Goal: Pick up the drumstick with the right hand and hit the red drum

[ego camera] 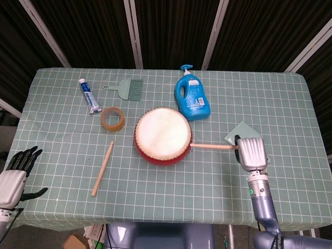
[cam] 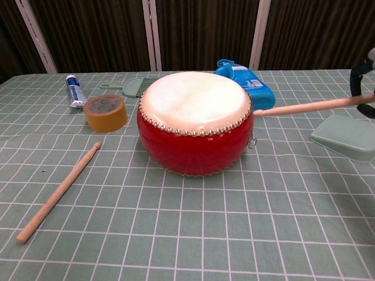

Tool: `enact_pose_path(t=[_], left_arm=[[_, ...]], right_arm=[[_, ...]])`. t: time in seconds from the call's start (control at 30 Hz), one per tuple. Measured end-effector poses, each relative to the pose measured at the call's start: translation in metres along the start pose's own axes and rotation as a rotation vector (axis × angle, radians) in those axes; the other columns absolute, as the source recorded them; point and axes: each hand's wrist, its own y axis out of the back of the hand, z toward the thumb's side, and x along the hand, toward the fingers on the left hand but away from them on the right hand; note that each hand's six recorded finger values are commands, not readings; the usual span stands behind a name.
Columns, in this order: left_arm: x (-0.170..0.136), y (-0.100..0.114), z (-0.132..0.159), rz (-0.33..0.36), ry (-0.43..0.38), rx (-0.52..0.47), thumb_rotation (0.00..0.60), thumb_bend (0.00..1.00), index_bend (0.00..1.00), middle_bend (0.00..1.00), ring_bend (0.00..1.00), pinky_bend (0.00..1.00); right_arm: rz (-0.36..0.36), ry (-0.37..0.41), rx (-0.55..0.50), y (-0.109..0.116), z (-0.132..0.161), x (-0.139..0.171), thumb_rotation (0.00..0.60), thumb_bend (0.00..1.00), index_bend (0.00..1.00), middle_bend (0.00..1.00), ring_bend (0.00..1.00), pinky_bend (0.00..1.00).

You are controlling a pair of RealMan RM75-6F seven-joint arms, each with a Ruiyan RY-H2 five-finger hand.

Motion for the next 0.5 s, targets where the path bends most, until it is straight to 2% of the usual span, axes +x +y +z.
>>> enact_pose_path(t=[0.5], left_arm=[[0.000, -0.001, -0.001, -0.003, 0.007, 0.005, 0.600, 0.07, 0.00, 0.00, 0.00, 0.02]], right_arm=[[0.174, -0.047, 0.039, -0.039, -0.027, 0.020, 0.600, 0.90, 0.97, 1.00, 1.00, 1.00]])
